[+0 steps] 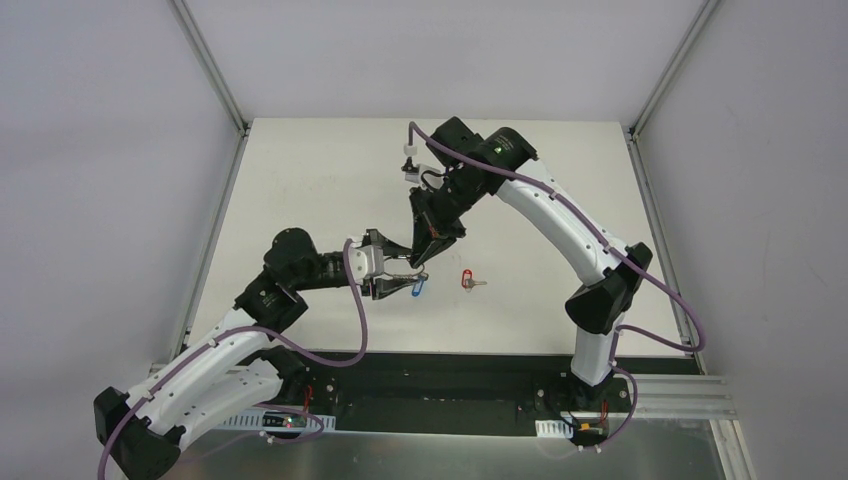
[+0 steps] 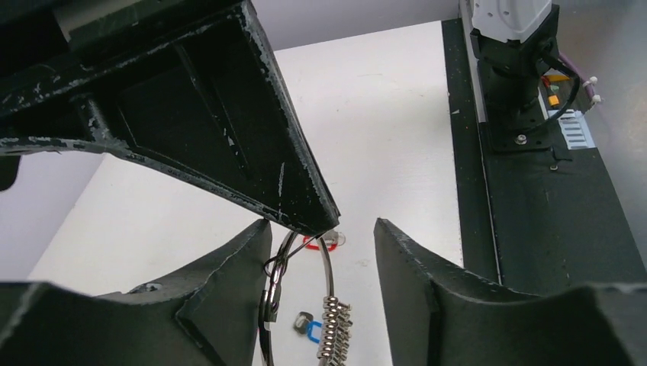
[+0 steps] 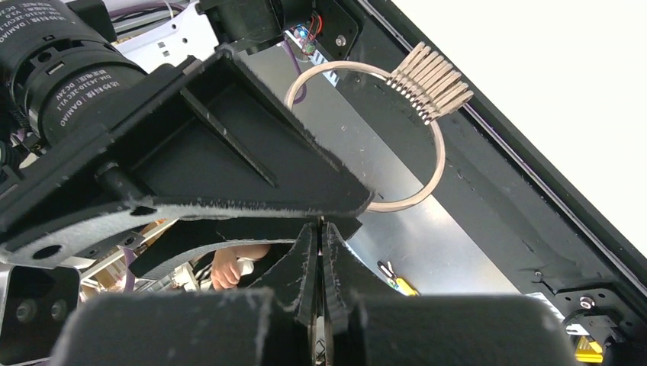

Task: Put the keys on the keyring

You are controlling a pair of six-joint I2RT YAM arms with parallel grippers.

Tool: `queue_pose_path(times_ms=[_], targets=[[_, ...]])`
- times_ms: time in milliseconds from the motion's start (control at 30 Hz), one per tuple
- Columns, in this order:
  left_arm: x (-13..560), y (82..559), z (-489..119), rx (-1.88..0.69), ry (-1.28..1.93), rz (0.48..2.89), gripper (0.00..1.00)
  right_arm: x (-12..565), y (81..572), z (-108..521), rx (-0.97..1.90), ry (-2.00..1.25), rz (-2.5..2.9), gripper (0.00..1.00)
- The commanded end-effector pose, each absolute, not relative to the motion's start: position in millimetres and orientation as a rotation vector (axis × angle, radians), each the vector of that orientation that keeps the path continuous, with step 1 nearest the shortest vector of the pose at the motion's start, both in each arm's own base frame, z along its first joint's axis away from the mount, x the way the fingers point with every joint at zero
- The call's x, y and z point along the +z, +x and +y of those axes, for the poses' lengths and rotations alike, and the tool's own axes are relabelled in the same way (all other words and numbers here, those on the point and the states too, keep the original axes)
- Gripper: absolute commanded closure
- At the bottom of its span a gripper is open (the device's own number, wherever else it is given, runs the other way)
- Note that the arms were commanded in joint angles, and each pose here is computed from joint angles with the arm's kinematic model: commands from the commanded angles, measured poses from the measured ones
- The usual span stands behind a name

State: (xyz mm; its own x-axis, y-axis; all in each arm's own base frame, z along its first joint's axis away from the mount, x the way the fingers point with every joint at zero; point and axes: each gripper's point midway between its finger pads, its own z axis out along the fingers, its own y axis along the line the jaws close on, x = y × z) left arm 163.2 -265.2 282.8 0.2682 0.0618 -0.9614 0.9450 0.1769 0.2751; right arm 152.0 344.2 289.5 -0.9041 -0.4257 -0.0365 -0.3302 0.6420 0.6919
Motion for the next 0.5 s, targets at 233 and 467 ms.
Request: queue_pose_path(times_ms=[233,467], targets=[[300.2,150.0,-266.8,-0.858,1.263,0.99,1.0,311.3,144.0,348.6,-1.164,0.627,-2.73,1.0],[305.0,153.6,-265.7,-0.853,1.223,1.007,1.0,313.8,140.2,350.4,-1.179,0.642,-2.734,1.0]])
